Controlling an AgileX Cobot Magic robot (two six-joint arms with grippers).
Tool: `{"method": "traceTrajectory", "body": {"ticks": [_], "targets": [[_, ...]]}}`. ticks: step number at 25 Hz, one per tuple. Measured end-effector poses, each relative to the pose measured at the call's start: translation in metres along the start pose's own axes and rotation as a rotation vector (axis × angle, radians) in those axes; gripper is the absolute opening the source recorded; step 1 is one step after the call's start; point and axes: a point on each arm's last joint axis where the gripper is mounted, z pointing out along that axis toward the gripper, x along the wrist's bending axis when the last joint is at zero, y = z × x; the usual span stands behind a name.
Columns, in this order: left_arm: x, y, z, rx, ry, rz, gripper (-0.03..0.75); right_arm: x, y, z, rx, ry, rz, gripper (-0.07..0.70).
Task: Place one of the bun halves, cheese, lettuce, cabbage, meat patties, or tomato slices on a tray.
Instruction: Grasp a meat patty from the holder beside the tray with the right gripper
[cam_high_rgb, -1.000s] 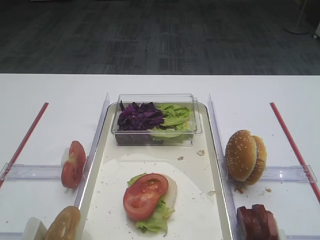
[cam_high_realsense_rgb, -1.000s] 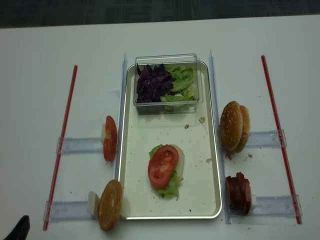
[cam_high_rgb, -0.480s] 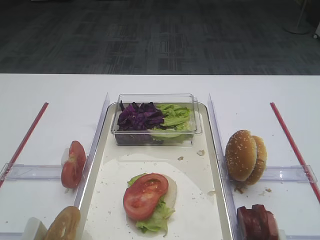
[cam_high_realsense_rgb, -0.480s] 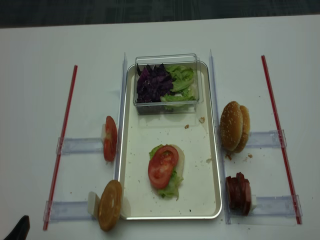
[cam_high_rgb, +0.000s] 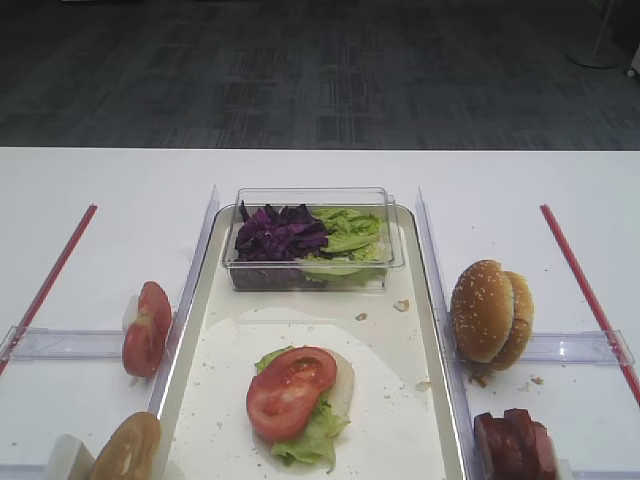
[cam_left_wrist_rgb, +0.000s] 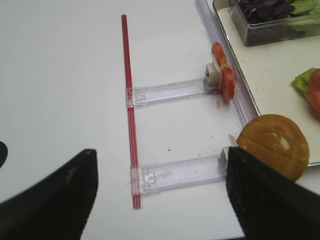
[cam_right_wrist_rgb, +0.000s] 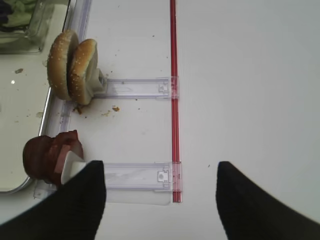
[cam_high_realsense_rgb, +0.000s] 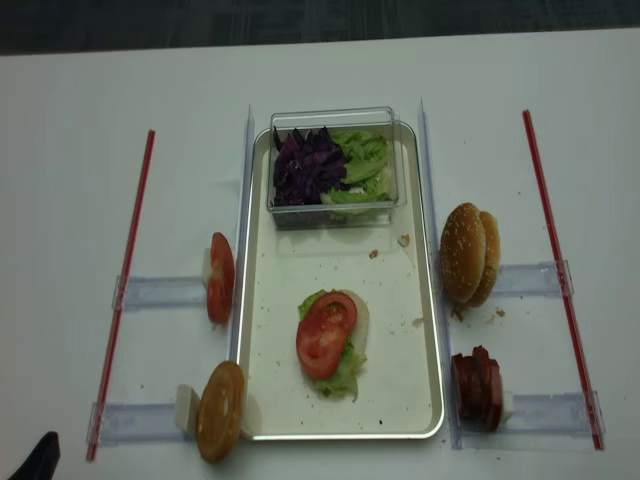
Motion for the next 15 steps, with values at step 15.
{"method": "traceTrajectory", "body": {"ticks": [15], "targets": [[0.0,0.0,0.0,0.0,0.0,0.0,0.493,0.0,0.047,0.052,0.414,0.021,0.05,0.498]]}}
